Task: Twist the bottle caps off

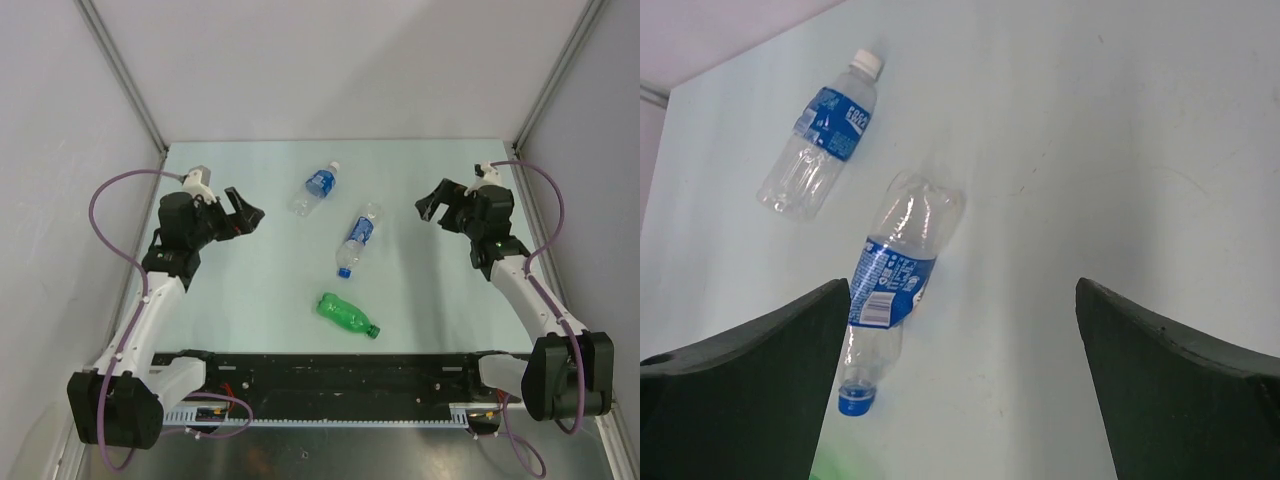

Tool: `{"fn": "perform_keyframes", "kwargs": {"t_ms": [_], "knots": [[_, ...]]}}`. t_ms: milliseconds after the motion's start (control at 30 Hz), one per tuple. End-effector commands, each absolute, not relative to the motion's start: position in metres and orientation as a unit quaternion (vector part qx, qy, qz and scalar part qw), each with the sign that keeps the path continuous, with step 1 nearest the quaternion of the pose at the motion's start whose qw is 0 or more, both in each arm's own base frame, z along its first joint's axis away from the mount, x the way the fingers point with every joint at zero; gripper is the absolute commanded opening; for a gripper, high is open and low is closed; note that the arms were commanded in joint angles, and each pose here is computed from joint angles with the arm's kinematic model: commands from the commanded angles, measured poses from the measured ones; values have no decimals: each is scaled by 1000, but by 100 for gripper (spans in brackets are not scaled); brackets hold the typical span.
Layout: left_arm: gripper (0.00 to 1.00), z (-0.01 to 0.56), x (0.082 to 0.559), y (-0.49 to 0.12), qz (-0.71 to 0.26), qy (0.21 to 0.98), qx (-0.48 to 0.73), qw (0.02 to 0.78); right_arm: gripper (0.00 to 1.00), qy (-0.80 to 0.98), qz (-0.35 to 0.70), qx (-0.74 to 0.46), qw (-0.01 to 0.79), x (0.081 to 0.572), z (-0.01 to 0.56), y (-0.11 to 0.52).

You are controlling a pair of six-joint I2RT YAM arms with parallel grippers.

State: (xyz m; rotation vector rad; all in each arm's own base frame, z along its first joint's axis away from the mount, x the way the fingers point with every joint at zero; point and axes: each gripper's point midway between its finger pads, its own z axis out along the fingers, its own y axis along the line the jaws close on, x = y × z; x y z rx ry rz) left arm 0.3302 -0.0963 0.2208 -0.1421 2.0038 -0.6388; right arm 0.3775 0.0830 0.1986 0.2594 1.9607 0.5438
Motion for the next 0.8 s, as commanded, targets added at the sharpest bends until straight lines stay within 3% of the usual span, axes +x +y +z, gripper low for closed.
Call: {"fn": "perform_keyframes", "kwargs": {"t_ms": [0,167,400,667,767], "knots": [[99,236,329,-95,-272,815,-65,507,99,800,247,79,542,378,229,93],[99,242,339,-102,-275,817,-20,506,99,799,255,71,539,378,228,97],[99,240,388,-115,-275,832,4,482,99,805,260,66,529,383,224,100],[99,231,467,-167,-176,867,95,456,99,816,262,67,511,387,211,102],[99,202,493,-187,-136,884,139,424,99,819,268,67,503,389,207,102]]}}
